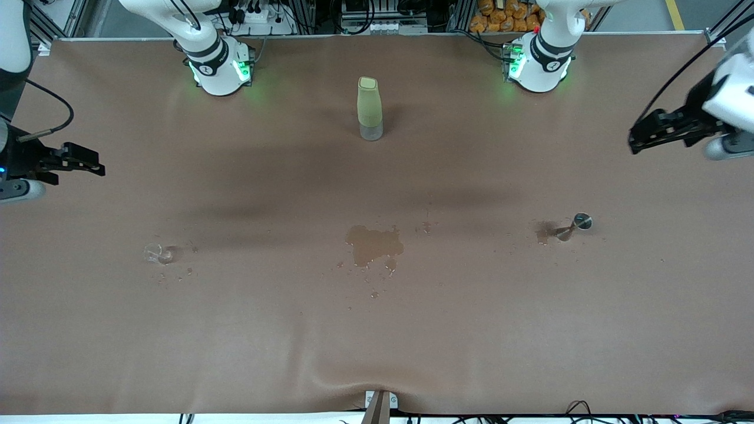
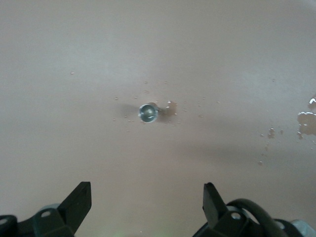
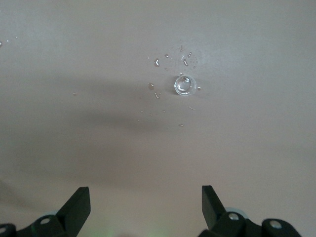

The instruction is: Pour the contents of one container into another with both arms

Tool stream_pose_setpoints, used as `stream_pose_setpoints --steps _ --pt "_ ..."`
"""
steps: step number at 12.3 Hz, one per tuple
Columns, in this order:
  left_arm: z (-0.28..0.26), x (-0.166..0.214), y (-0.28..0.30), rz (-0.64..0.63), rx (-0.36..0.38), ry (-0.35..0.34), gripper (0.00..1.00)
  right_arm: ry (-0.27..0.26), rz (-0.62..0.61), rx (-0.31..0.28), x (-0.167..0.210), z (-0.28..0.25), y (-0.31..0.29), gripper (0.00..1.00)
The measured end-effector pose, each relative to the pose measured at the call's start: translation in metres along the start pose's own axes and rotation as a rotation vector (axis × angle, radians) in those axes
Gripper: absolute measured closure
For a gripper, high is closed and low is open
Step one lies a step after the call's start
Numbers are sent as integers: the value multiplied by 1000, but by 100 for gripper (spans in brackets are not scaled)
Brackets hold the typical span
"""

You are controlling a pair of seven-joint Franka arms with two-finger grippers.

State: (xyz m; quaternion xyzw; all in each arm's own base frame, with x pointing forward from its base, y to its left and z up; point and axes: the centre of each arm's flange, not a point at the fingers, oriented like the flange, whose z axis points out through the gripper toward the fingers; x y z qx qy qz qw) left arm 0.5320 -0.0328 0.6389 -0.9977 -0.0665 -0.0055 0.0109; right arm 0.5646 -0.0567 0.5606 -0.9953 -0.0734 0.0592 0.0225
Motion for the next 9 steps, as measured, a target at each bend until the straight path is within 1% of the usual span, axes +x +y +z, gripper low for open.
stream_pose_setpoints --steps 1,3,6,9 --pt "-2 2 -14 13 -3 5 0 11 21 -5 -2 -6 3 0" --pt "-2 3 -21 43 -5 8 0 25 63 -7 -6 -17 7 0" --pt "-2 1 -9 67 -5 7 0 3 140 1 -8 -18 -4 0" --pt "-2 -1 -6 74 -5 -3 0 35 160 -6 -12 -34 -14 0"
